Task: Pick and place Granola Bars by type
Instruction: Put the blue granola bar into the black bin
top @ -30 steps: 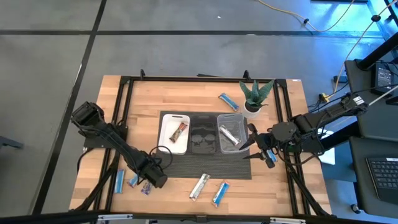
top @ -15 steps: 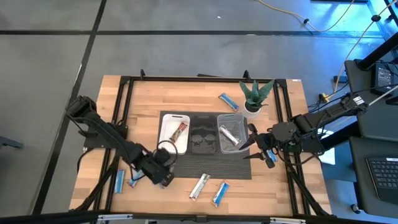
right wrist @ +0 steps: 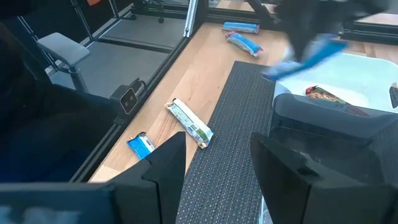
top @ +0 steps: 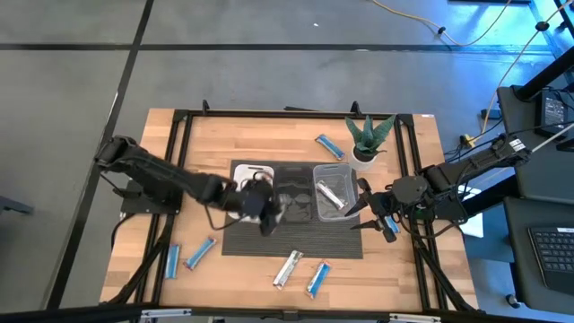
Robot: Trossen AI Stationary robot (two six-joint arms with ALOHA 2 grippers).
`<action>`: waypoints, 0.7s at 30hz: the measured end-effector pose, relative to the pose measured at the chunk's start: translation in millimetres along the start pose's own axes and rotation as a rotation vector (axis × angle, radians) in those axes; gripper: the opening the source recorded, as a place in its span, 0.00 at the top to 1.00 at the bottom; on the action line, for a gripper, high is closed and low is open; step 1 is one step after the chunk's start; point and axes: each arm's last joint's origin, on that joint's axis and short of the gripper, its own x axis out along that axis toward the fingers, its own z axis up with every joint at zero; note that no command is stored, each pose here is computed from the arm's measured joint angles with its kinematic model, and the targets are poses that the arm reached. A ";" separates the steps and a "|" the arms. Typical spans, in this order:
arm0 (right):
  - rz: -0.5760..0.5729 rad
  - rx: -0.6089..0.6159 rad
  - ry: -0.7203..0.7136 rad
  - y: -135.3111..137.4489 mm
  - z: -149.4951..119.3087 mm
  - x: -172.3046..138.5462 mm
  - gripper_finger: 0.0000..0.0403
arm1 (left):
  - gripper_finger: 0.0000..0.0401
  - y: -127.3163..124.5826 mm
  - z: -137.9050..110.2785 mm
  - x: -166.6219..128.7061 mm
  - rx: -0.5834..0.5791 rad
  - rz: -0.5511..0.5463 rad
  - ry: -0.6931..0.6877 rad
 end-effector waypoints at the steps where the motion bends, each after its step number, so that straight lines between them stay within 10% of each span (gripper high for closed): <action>1: 0.000 -0.002 0.000 0.0 0.0 0.0 0.55 | 0.80 4.9 5.0 2.4 0.006 0.021 -0.019; 21: 0.000 -0.047 0.001 -0.1 -0.1 0.0 0.55 | 0.80 46.1 17.1 66.0 0.011 0.138 -0.009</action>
